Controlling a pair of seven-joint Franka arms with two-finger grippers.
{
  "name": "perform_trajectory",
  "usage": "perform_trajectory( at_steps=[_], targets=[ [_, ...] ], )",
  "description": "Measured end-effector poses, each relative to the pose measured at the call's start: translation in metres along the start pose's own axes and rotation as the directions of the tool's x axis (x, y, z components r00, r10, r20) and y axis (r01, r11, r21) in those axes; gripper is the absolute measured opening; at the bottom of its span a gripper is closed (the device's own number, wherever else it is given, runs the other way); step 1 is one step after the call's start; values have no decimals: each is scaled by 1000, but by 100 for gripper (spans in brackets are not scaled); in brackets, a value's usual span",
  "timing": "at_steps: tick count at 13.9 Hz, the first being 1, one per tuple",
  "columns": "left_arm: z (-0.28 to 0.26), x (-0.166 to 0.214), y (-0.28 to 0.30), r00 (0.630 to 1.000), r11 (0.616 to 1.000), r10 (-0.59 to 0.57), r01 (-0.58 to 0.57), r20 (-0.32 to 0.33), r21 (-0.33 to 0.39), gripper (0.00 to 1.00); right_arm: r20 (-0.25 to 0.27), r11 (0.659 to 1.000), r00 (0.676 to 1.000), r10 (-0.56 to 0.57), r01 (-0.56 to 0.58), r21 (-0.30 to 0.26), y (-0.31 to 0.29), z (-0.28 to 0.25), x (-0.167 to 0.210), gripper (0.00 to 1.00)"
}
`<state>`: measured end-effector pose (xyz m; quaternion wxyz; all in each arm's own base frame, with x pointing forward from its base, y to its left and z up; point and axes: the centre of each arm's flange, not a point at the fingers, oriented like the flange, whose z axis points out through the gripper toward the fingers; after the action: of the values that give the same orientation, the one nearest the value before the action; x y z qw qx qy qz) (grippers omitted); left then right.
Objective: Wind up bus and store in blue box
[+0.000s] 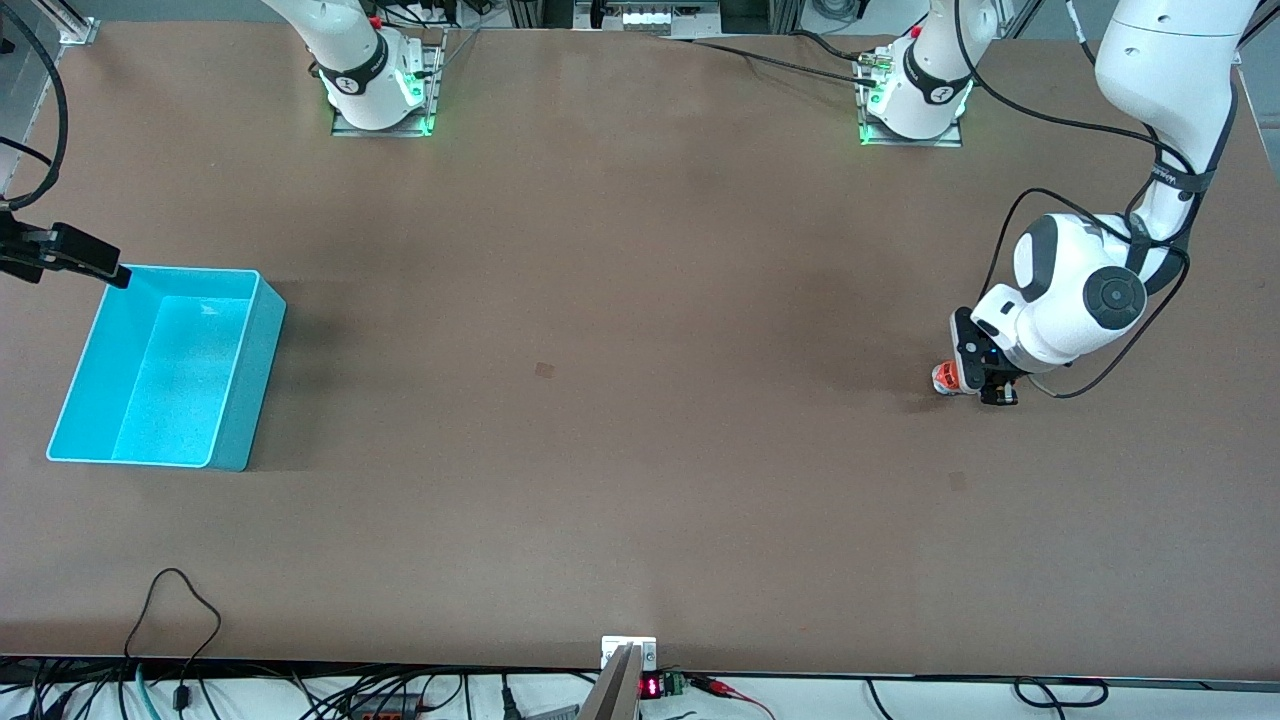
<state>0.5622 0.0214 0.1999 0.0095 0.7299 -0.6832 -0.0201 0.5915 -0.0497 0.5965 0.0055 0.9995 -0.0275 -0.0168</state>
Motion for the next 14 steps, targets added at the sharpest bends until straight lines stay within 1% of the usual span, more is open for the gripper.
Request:
perform_trajectory(
  at_steps=[5, 7, 11, 14],
  targets=[
    [0, -1, 0, 1000, 1000, -2, 2, 0, -1, 51, 0, 1000, 1000, 0, 0, 0, 0, 0, 0, 100],
    [1, -6, 0, 1000, 1000, 15, -15, 0, -2, 51, 0, 1000, 1000, 3, -3, 0, 2, 0, 0, 100],
    [2, -40, -4, 999, 999, 49, -49, -3, -11, 51, 2, 1000, 1000, 4, -4, 0, 2, 1, 0, 100],
    [3, -78, -8, 1000, 1000, 12, -12, -6, -14, 51, 2, 1000, 1000, 5, -5, 2, 2, 1, 0, 100]
  ],
)
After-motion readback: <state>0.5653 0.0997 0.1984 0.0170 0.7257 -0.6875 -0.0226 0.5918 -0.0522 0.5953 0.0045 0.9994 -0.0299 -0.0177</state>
